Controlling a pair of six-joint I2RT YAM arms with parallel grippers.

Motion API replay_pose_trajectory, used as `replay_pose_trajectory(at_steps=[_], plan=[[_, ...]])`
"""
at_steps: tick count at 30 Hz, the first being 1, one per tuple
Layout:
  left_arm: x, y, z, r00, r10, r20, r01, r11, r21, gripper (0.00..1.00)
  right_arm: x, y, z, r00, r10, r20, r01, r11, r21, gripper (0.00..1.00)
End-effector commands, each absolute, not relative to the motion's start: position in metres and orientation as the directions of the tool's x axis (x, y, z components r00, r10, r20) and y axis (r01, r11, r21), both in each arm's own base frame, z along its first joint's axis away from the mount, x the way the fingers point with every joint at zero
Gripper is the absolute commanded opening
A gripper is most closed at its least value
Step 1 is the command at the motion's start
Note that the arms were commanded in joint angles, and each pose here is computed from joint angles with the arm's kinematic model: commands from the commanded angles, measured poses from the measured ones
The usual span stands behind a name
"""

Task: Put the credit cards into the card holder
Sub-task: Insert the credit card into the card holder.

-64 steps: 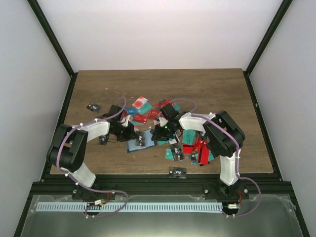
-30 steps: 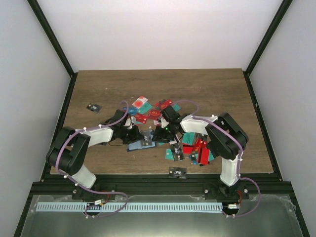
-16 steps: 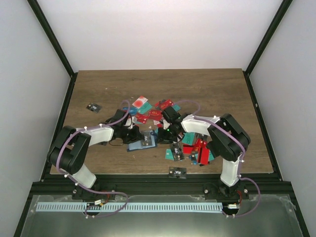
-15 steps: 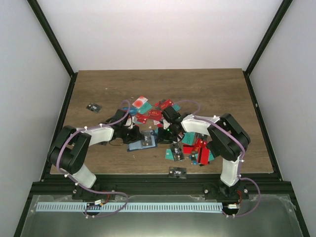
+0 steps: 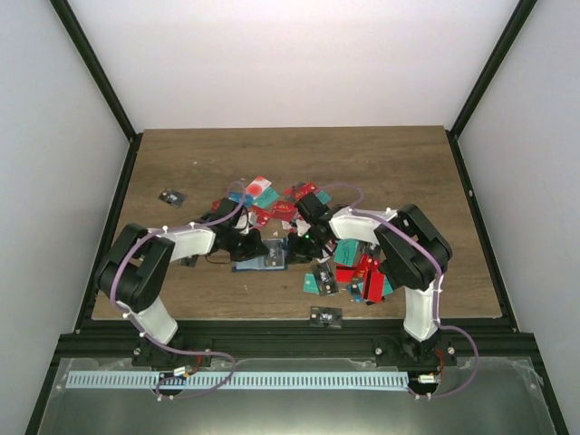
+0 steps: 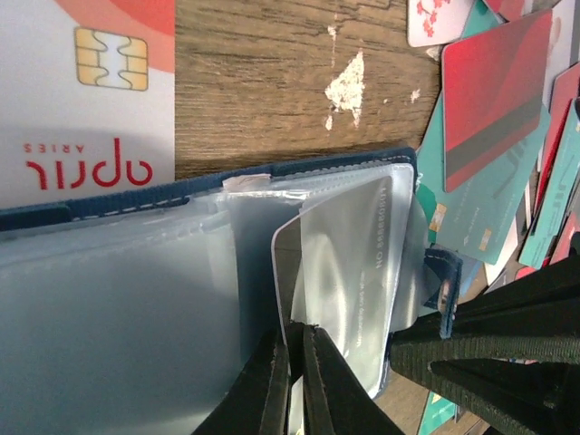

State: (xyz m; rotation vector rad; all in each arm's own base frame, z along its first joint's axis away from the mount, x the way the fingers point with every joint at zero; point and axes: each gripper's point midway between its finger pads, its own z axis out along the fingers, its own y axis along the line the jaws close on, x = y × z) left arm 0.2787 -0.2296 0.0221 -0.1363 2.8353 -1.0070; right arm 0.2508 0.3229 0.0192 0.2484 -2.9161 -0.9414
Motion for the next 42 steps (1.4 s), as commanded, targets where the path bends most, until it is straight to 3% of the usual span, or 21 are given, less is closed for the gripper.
replay_pose_trajectory(at_steps=[1, 4, 13, 19, 24, 32, 37, 42], plan=[[0.26, -0.236, 0.003, -0.998, -0.063, -0.031, -0.032, 0.802, -0.596, 0.08, 0.251, 0.323, 0.0, -0.978, -0.209, 0.016, -0.166, 0.819, 0.549, 0.01], [0.259, -0.234, 0.004, -0.999, -0.038, -0.034, -0.011, 0.816, -0.578, 0.13, 0.253, 0.321, 0.005, -0.976, -0.22, 0.004, -0.182, 0.815, 0.55, 0.01], [0.255, -0.215, 0.024, -0.997, 0.035, -0.074, 0.066, 0.877, -0.476, 0.42, 0.246, 0.312, 0.007, -0.977, -0.212, 0.005, -0.175, 0.819, 0.547, 0.01], [0.258, -0.203, 0.036, -0.992, 0.063, -0.109, 0.102, 0.908, -0.406, 0.51, 0.248, 0.309, 0.008, -0.979, -0.202, 0.0, -0.171, 0.826, 0.537, 0.01], [0.263, -0.194, 0.049, -0.987, 0.069, -0.144, 0.117, 0.926, -0.359, 0.54, 0.248, 0.306, 0.015, -0.98, -0.2, -0.017, -0.179, 0.83, 0.529, 0.01], [0.263, -0.207, 0.08, -0.972, 0.101, -0.214, 0.187, 0.88, -0.437, 0.56, 0.239, 0.291, 0.05, -0.979, -0.193, -0.07, -0.201, 0.831, 0.519, 0.04], [0.253, -0.234, 0.098, -0.953, 0.154, -0.26, 0.275, 0.799, -0.534, 0.51, 0.202, 0.265, 0.065, -0.992, -0.129, -0.011, -0.115, 0.837, 0.535, 0.14], [0.227, -0.279, 0.111, -0.905, 0.292, -0.31, 0.423, 0.687, -0.59, 0.44, 0.146, 0.235, 0.069, -0.991, -0.083, 0.102, -0.009, 0.821, 0.57, 0.31]])
